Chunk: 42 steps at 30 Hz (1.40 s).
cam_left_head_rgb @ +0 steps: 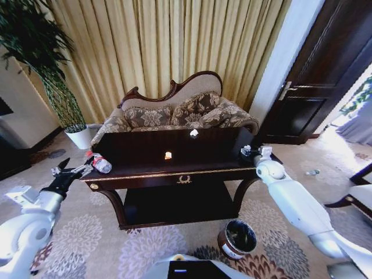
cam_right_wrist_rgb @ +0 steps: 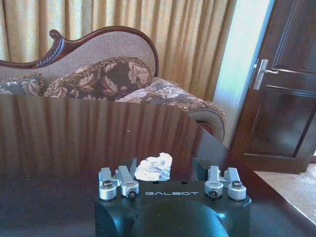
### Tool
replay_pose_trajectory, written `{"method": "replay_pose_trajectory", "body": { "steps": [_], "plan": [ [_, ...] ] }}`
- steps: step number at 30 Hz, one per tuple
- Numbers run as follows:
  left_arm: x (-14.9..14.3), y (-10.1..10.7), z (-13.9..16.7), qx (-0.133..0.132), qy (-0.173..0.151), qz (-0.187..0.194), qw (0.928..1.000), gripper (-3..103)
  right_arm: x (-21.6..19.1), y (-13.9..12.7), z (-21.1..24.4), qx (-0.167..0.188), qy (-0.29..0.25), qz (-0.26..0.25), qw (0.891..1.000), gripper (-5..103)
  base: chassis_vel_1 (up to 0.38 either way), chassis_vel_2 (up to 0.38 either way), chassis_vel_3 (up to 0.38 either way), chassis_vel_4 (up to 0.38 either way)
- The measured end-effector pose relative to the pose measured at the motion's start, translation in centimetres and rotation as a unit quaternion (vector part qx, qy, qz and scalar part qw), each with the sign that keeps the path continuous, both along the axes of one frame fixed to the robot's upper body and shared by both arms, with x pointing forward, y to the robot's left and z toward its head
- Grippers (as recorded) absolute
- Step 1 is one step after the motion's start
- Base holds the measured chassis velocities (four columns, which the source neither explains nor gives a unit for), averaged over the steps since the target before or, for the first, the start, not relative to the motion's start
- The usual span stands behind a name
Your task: Move to the front of the table and place the trash on the table into the trash bin.
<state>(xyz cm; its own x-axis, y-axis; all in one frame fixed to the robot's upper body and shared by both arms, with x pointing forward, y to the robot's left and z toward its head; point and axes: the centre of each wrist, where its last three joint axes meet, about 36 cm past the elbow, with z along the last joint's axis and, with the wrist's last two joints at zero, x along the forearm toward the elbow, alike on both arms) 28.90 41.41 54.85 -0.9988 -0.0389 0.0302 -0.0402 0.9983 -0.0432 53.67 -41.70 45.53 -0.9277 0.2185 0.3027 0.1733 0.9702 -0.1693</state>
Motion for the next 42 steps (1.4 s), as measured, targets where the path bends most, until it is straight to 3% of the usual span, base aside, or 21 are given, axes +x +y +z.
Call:
{"method": "replay_pose_trajectory", "body": {
  "steps": [7, 12, 20, 22, 25, 26, 27, 28, 36, 42],
  "plan": [
    [-0.1, -0.2, 0.1, -0.002, -0.004, -0.001, 1.0, 100, -0.4, -0.3, -0.5, -0.006, 0.004, -0.002, 1.0, 68, 0.0, 0.0, 0.0, 0.0],
    [-0.2, -0.2, 0.2, -0.003, -0.007, 0.0, 1.0, 100, -0.4, -0.5, -0.6, -0.007, 0.003, -0.004, 1.0, 63, 0.0, 0.0, 0.0, 0.0],
    [-0.2, -0.2, 0.4, -0.002, -0.01, 0.0, 0.9999, 100, 0.0, -0.1, -0.4, -0.006, -0.002, -0.001, 1.0, 41, 0.0, 0.0, 0.0, 0.0],
    [-0.2, -0.3, 0.3, -0.004, -0.009, -0.001, 0.9999, 100, 0.0, 0.0, -0.5, -0.008, -0.001, -0.001, 1.0, 30, 0.0, 0.0, 0.0, 0.0],
    [-0.2, -0.3, 0.2, -0.005, -0.009, -0.001, 0.9999, 100, 0.0, -0.1, -0.5, -0.009, -0.001, 0.0, 1.0, 25, 0.0, 0.0, 0.0, 0.0],
    [-0.2, -0.3, 0.2, -0.005, -0.009, -0.001, 0.9999, 100, -0.1, -0.1, -0.6, -0.01, 0.0, -0.001, 1.0, 14, 0.0, 0.0, 0.0, 0.0],
    [-0.2, -0.3, 0.2, -0.005, -0.009, -0.001, 0.9999, 100, -0.1, -0.1, -0.6, -0.01, 0.0, -0.001, 1.0, 14, 0.0, 0.0, 0.0, 0.0],
    [-0.2, -0.3, 0.2, -0.005, -0.009, -0.001, 0.9999, 100, -0.1, 0.0, -0.6, -0.01, -0.001, -0.001, 1.0, 4, 0.0, 0.0, 0.0, 0.0],
    [0.0, -0.3, 0.2, -0.005, -0.012, -0.004, 0.9999, 100, -1.0, 1.0, 0.6, -0.006, -0.03, 0.004, 1.0, 0, 0.0, 0.0, 0.0, 0.0],
    [0.3, -0.5, 0.2, -0.005, -0.012, -0.007, 0.9999, 100, -4.2, 2.2, 5.2, 0.026, -0.088, 0.038, 0.995, 0, 0.0, 0.0, 0.0, 0.0]
  ]
}}
